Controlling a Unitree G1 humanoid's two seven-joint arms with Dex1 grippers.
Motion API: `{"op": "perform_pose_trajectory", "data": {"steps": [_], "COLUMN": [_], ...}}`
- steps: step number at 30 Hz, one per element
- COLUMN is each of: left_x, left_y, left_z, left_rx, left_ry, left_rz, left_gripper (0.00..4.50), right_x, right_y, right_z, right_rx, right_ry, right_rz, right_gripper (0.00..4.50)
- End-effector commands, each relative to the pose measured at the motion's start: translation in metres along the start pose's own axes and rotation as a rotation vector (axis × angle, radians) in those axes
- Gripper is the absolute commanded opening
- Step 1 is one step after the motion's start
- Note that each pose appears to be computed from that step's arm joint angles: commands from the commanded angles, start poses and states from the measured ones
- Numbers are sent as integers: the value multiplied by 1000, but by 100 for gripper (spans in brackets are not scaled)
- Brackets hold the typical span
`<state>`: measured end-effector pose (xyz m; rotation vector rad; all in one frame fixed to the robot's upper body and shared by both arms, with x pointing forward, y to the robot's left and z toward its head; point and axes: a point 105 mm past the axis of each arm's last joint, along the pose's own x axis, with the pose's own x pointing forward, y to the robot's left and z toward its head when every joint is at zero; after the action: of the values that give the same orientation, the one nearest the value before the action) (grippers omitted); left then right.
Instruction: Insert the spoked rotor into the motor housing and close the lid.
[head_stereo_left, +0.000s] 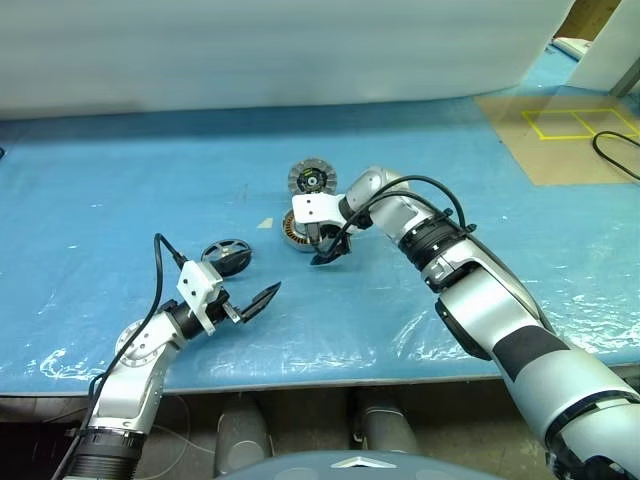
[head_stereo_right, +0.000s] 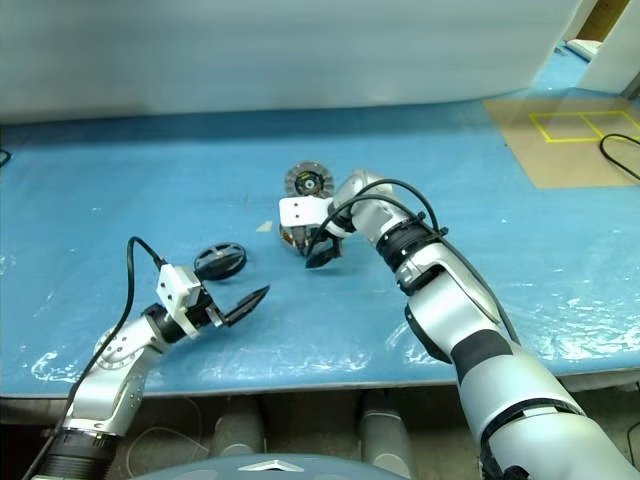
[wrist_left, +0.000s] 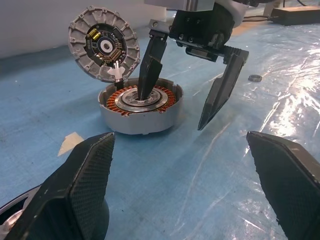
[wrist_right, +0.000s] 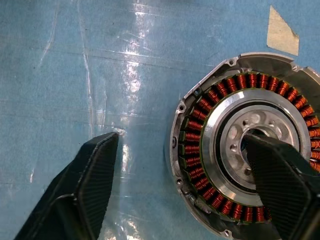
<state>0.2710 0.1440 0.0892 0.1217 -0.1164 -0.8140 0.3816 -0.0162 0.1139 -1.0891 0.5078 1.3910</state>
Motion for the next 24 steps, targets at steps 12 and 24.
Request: {"op": "perform_pose_trajectory", "data": {"steps": [12,24], "left_x": [-4,-3], "left_y": [1,-2], "left_z": [10,8], "left_rx": [35,27], "left_ry": [-20,-13], "left_rz": [-7,-15], "left_gripper": [450,450], "right_x": [6,17], "right_y": [45,68], "right_z": [7,8], "right_rx": [-27,-16], "right_ry": [-49,-86], "right_rz": [169,175], "right_gripper": [195,317]}}
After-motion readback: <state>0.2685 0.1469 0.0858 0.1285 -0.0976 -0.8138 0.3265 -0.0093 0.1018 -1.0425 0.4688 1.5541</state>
